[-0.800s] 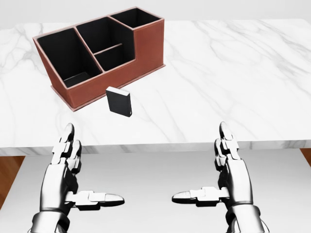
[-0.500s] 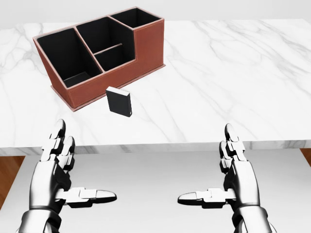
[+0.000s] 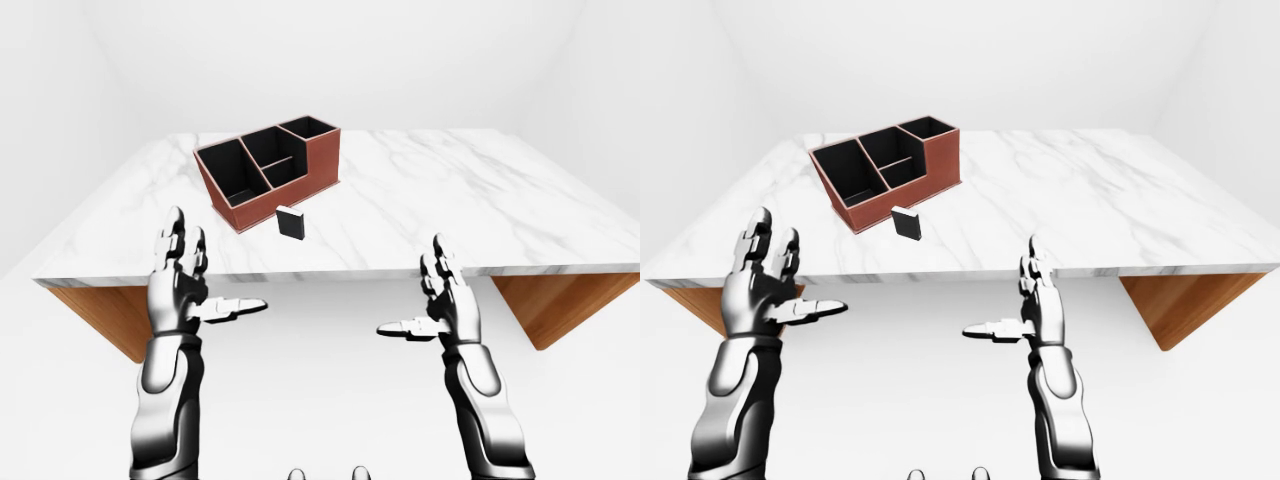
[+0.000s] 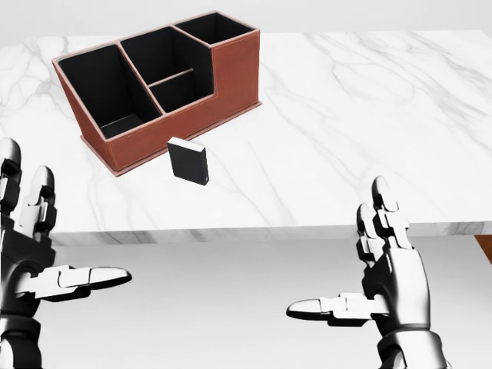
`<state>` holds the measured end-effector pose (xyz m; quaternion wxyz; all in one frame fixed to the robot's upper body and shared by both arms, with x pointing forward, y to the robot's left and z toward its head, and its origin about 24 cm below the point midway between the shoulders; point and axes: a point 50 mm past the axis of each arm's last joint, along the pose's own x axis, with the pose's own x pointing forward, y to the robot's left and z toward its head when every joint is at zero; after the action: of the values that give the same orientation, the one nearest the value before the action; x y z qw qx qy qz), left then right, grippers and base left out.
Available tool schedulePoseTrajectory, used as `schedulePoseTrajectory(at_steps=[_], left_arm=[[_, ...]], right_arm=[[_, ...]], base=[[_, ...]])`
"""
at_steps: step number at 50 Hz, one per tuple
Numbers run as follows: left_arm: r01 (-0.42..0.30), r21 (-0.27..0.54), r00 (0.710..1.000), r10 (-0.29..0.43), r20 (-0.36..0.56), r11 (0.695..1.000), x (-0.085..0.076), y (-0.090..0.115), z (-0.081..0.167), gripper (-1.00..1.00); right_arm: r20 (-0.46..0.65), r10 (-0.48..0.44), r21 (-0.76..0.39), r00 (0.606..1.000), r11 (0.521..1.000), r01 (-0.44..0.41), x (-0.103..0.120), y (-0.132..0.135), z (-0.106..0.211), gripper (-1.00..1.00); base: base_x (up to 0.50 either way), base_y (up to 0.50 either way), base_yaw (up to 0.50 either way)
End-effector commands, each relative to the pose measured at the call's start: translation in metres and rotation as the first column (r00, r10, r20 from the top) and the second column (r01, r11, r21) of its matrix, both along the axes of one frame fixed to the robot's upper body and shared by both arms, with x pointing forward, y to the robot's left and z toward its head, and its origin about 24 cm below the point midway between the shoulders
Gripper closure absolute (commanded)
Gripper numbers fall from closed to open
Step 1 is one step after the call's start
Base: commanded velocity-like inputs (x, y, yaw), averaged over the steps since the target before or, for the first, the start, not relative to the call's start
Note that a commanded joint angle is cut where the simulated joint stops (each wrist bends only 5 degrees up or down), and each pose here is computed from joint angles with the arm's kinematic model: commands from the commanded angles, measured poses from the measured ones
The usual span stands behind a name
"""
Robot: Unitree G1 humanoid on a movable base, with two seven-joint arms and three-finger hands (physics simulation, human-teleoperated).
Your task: Pick up the book and place it in the left compartment of the caddy.
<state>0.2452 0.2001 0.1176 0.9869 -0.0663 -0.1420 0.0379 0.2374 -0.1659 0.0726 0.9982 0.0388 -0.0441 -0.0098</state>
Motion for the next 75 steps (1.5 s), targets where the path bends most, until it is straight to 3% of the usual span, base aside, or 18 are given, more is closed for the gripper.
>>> schedulePoseTrajectory(at_steps=[1,6,8,13,30,42,63,75], left_arm=[[-0.023,-0.024,0.996,0.025,0.084,0.999,-0.005,0.012,0.019,-1.0],[-0.035,-0.03,0.994,0.037,0.099,0.999,-0.005,0.015,0.022,-1.0],[-0.037,-0.033,0.994,0.04,0.103,0.999,-0.005,0.016,0.023,-1.0],[-0.039,-0.033,0.992,0.043,0.116,0.999,-0.008,0.017,0.026,-1.0],[-0.049,-0.038,0.99,0.054,0.132,0.998,-0.009,0.019,0.03,-1.0],[-0.06,-0.035,0.989,0.064,0.132,0.998,-0.008,0.02,0.03,-1.0],[-0.057,-0.042,0.987,0.062,0.15,0.998,-0.01,0.022,0.034,-1.0],[-0.06,-0.041,0.988,0.065,0.141,0.997,-0.008,0.022,0.032,-1.0]], right_arm=[[0.119,-0.002,0.008,0.993,1.0,0.001,-0.014,0.001,0.028,-1.0],[0.199,0.0,-0.003,0.98,1.0,0.001,-0.025,0.003,0.047,-1.0],[0.241,0.034,0.003,0.97,0.999,-0.036,-0.032,0.008,0.056,-1.0],[0.327,0.008,-0.019,0.945,1.0,-0.002,-0.046,0.009,0.077,-1.0],[0.452,0.051,-0.138,0.89,0.99,0.014,-0.074,0.021,0.108,-1.0],[0.441,0.054,-0.211,0.896,0.977,0.045,-0.071,0.022,0.106,-1.0],[0.448,0.072,-0.179,0.891,0.984,0.01,-0.073,0.025,0.107,-1.0],[0.451,0.086,-0.161,0.888,0.987,-0.014,-0.074,0.026,0.108,-1.0]], base=[[0.0,0.0,0.0],[0.0,0.0,0.0],[0.0,0.0,0.0],[0.0,0.0,0.0],[0.0,0.0,0.0],[0.0,0.05,0.0],[0.0,0.5,0.0],[0.47,0.22,0.0]])
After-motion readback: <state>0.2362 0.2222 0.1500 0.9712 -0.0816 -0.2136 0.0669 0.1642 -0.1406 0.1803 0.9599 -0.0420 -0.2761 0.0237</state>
